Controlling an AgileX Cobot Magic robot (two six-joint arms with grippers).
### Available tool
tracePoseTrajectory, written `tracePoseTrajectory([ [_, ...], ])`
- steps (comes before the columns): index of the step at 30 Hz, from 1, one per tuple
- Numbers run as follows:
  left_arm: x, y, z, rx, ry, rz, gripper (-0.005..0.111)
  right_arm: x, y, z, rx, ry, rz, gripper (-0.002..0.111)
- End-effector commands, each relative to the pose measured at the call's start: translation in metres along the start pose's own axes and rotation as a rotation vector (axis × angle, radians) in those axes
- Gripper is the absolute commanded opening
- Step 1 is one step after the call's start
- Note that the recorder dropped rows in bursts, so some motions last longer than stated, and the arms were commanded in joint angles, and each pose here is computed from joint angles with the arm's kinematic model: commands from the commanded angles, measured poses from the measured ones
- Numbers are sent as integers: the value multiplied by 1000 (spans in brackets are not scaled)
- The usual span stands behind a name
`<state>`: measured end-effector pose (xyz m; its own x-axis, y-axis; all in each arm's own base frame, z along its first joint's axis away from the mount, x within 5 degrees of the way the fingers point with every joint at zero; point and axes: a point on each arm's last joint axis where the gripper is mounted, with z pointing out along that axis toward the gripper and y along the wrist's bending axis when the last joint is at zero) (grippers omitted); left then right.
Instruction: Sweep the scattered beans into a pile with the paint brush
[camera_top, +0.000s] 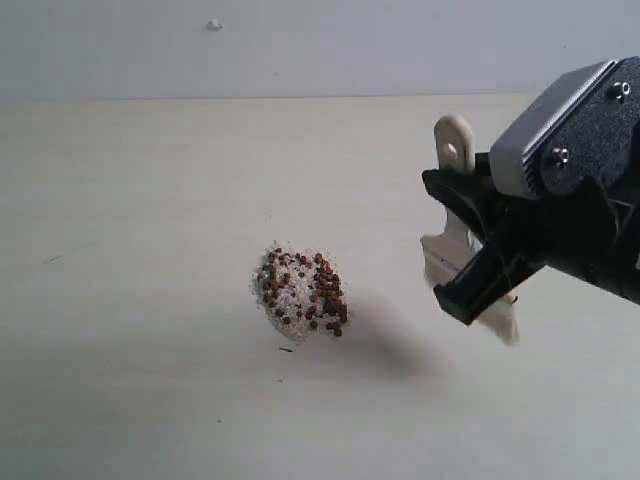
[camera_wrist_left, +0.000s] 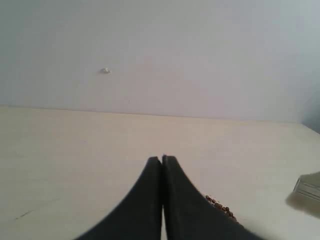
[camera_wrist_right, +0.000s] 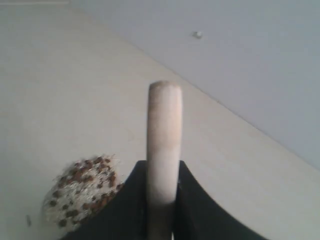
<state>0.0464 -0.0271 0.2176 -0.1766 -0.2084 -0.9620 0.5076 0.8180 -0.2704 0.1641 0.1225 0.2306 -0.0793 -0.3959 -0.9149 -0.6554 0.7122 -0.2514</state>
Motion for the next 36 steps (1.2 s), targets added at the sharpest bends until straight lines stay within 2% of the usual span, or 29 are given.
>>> tracePoseTrajectory([
  [1,1,0,0,-2,-3,1,0,-10,5,-17,-73,-58,-10,0],
  [11,1,0,0,-2,-3,1,0,-11,9,-69,-40,-314,75,0],
  [16,1,0,0,-2,-3,1,0,-7,12,-64,-76,-279,98,0],
  [23,1,0,0,-2,-3,1,0,4,25,-53,-220,-162,84,0],
  [28,1,0,0,-2,-3,1,0,1,23,-54,-201,-176,150,0],
  [36,1,0,0,-2,-3,1,0,1,23,-54,-203,-175,143,0],
])
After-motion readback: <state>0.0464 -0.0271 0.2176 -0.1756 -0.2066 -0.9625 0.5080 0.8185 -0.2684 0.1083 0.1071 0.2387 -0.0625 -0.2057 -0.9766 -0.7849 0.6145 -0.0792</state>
